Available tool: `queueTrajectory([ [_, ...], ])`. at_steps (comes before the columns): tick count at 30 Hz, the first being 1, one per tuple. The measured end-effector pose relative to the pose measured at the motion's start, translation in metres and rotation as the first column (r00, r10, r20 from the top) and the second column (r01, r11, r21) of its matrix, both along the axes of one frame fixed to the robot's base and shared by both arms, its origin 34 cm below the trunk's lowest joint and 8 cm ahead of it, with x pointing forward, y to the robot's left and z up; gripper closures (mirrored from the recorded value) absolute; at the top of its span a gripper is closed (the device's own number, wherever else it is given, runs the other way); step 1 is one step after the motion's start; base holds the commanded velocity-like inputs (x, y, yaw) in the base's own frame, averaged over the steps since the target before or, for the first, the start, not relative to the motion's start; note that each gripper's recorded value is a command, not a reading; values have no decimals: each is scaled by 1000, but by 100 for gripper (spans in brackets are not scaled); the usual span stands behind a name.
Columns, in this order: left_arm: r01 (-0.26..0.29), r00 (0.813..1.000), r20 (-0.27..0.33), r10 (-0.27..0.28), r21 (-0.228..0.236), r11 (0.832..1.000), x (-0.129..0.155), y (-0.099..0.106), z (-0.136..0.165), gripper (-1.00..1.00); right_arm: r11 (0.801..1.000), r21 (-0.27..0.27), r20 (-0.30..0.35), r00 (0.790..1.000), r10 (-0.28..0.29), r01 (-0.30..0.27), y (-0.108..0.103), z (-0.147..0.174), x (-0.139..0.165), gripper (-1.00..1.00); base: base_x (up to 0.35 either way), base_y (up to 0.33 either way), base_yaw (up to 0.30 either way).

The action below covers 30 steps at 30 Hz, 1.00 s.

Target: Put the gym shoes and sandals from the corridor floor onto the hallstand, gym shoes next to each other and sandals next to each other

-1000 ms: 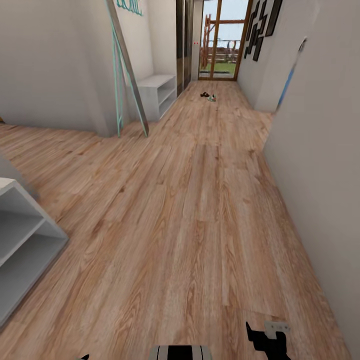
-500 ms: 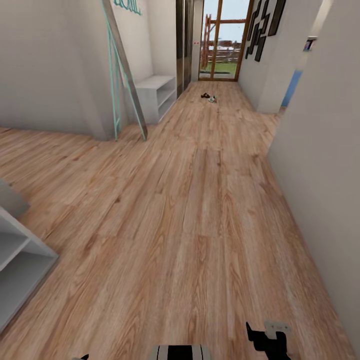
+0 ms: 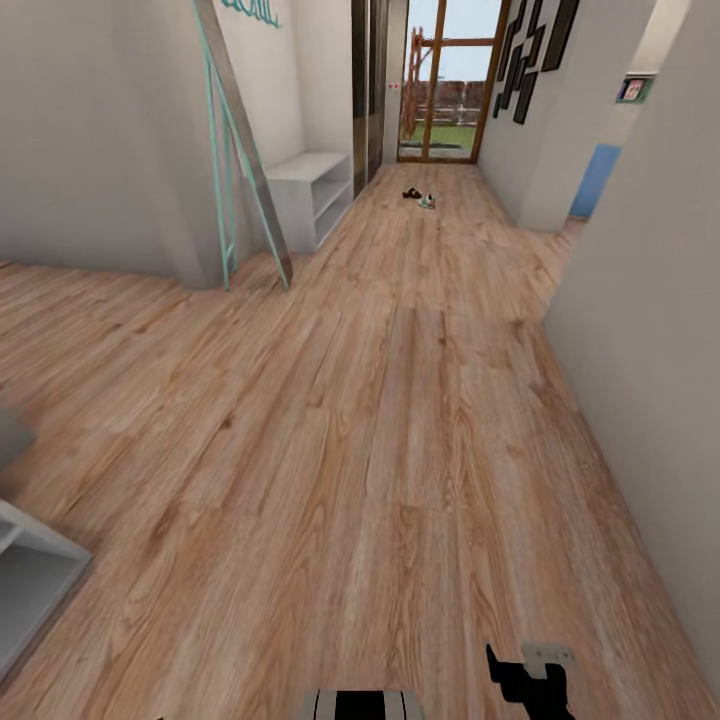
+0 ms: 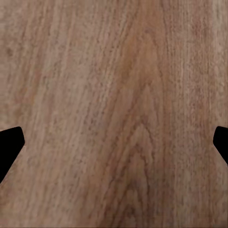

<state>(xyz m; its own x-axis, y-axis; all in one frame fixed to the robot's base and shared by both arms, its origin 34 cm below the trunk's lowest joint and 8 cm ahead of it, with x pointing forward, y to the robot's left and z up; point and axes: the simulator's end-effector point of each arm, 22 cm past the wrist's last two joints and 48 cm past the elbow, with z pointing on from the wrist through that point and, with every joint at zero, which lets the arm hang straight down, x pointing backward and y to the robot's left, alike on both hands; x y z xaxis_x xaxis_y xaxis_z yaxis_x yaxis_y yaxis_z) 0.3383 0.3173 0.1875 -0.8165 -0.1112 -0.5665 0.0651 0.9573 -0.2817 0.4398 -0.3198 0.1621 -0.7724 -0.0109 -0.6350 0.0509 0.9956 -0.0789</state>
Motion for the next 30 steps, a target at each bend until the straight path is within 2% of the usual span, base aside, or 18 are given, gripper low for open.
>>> queueTrajectory([
  [14,-15,1000,-1,15,13,1000,1,4,-1,-100,1000,3,-1,1000,0,0,2,0,0,-100,339,0,0],
  [20,-41,999,5,41,5,999,3,6,0,-100,1000,3,-1,1000,0,0,2,0,0,-100,339,0,-27],
  [30,-61,998,10,61,-1,998,5,8,1,-100,1000,4,-1,1000,0,0,3,0,0,-100,339,0,-215],
])
